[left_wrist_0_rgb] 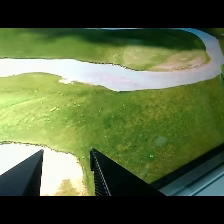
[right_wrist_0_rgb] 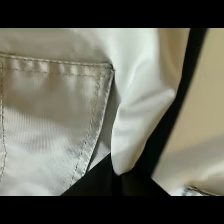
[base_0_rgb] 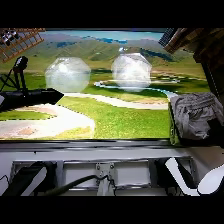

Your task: Fold the clothes and pants, and hang the long-sleeved shirts on hangers.

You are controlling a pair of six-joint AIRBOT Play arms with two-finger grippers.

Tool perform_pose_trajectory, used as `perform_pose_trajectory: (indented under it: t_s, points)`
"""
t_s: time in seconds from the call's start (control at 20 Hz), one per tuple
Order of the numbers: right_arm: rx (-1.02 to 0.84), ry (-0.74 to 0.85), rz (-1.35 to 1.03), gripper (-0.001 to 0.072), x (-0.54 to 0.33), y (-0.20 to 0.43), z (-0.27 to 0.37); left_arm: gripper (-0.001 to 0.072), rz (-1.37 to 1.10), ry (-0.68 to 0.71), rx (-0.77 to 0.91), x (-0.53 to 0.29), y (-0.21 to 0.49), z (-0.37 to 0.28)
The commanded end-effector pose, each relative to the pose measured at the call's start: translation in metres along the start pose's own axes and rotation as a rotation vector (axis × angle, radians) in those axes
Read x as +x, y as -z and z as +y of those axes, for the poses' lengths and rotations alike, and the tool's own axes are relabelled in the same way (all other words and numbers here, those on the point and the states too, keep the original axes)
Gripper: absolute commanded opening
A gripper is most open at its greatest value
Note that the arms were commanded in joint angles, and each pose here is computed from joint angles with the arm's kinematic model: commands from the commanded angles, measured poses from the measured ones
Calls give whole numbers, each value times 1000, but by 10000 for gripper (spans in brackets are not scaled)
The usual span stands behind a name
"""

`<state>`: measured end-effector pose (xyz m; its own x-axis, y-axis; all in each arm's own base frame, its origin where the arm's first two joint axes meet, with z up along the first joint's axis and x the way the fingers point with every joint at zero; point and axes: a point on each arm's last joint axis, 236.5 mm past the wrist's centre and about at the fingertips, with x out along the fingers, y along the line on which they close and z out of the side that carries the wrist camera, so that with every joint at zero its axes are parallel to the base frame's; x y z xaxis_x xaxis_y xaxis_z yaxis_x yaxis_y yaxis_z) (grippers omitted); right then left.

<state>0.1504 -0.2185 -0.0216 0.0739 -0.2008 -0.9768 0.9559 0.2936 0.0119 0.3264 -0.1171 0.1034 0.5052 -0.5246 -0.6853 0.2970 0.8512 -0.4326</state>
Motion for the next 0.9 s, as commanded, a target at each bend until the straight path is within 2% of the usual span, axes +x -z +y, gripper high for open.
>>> perform_pose_trajectory:
  t_s: [0.0, 0.05, 0.1, 0.2, 0.3, 0.4, 0.5, 0.6, 0.7, 0.85]
  points:
    - [-30, 47, 30, 122, 1, 8, -11, 293, 0, 0, 1, 0, 0, 0]
    - [-31, 44, 41, 297, 1, 11, -11, 293, 0, 0, 1, 0, 0, 0]
    - [-30, 48, 51, 427, 1, 13, -12, 293, 0, 0, 1, 0, 0, 0]
    - [-29, 54, 55, 531, -6, 12, -13, 293, 0, 0, 1, 0, 0, 0]
    - [-23, 40, 16, 535, -24, -2, -9, 293, 0, 0, 1, 0, 0, 0]
    - [-2, -51, -92, 534, -57, -36, 14, 293, 0, 0, 1, 0, 0, 0]
    - [26, -298, -248, 533, -110, -77, 69, 293, 0, 0, 1, 0, 0, 0]
    - [-50, -639, -390, 530, -184, -99, 141, 292, 0, 0, 1, 0, 0, 0]
    - [-256, -865, -491, 527, -248, -86, 201, 293, 0, 0, 1, 0, 0, 0]
    - [-738, -979, -505, 526, -282, -6, 266, 293, 0, 0, 1, 0, 0, 0]
